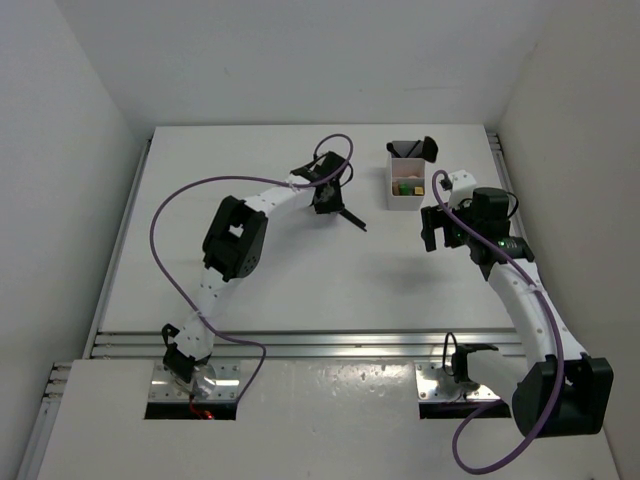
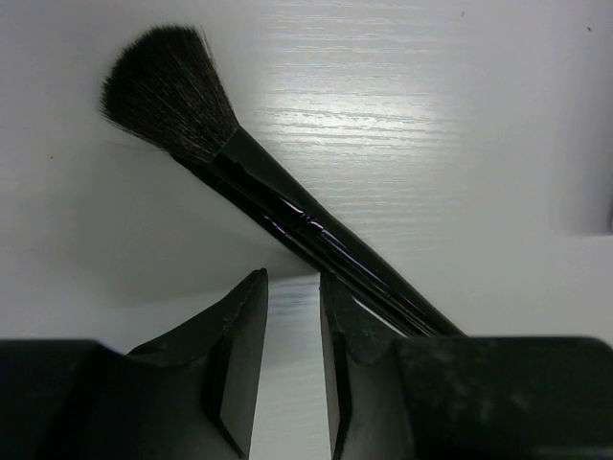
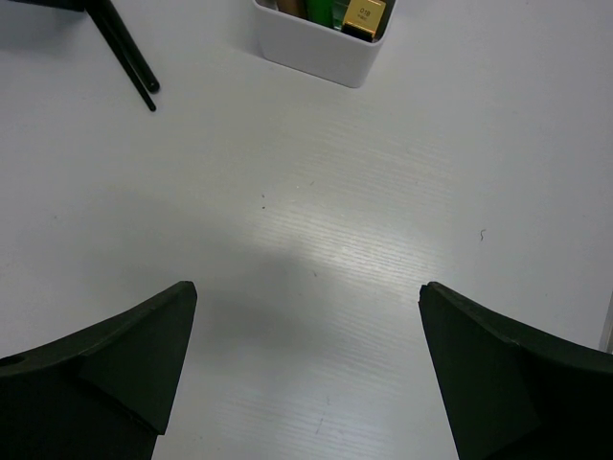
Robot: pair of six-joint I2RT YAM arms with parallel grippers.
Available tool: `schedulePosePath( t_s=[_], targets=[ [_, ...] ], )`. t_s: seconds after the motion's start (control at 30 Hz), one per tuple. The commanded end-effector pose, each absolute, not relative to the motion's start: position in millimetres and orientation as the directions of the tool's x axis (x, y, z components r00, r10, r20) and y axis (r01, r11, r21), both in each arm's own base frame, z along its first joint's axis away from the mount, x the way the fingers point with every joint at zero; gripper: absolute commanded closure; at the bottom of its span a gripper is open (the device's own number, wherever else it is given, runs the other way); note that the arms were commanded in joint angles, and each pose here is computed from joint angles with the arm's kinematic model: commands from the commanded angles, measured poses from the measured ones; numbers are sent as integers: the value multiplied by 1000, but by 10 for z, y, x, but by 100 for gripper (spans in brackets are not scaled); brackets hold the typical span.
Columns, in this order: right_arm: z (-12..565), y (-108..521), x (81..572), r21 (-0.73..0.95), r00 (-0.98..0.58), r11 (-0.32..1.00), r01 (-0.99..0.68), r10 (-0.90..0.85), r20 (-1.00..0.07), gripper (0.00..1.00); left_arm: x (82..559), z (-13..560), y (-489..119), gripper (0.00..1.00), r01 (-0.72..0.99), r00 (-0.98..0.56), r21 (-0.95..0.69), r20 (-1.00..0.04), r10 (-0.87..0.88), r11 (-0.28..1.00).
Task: Organize the makeup
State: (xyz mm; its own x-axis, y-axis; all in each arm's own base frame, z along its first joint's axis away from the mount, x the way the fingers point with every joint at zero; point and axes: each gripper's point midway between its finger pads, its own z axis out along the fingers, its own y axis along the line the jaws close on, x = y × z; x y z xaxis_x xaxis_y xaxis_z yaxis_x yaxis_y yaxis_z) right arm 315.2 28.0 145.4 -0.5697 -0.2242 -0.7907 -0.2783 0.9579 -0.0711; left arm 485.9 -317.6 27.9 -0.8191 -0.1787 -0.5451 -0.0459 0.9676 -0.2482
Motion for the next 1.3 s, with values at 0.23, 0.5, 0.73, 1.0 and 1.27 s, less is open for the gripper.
schedulePosePath(
  t_s=[0.23, 0.5, 0.73, 1.0, 1.27],
  targets=[
    [1528, 260, 3151, -100, -546, 955, -280, -244, -802, 0, 4958, 629, -3327, 66, -26, -784, -298, -587, -205, 954],
    [1531, 256, 3161, -105, -544, 954, -281, -248, -802, 0, 4972, 744, -3356, 66, -16, -776, -316, -594, -211, 949],
    [1532, 253, 3158, -104, -549, 954, -280, -248, -798, 0, 4893, 484, -3303, 66, -30, -803, -285, -564, -193, 958],
    [1560, 256, 3159, -109, -542, 952, -285, -254, -801, 0, 4870, 357, -3290, 66, -43, -814, -276, -548, -194, 960],
    [1517, 244, 3135, -113, -548, 952, -283, -257, -796, 0, 4839, 334, -3182, 69, -52, -817, -255, -545, -188, 965]
  ],
)
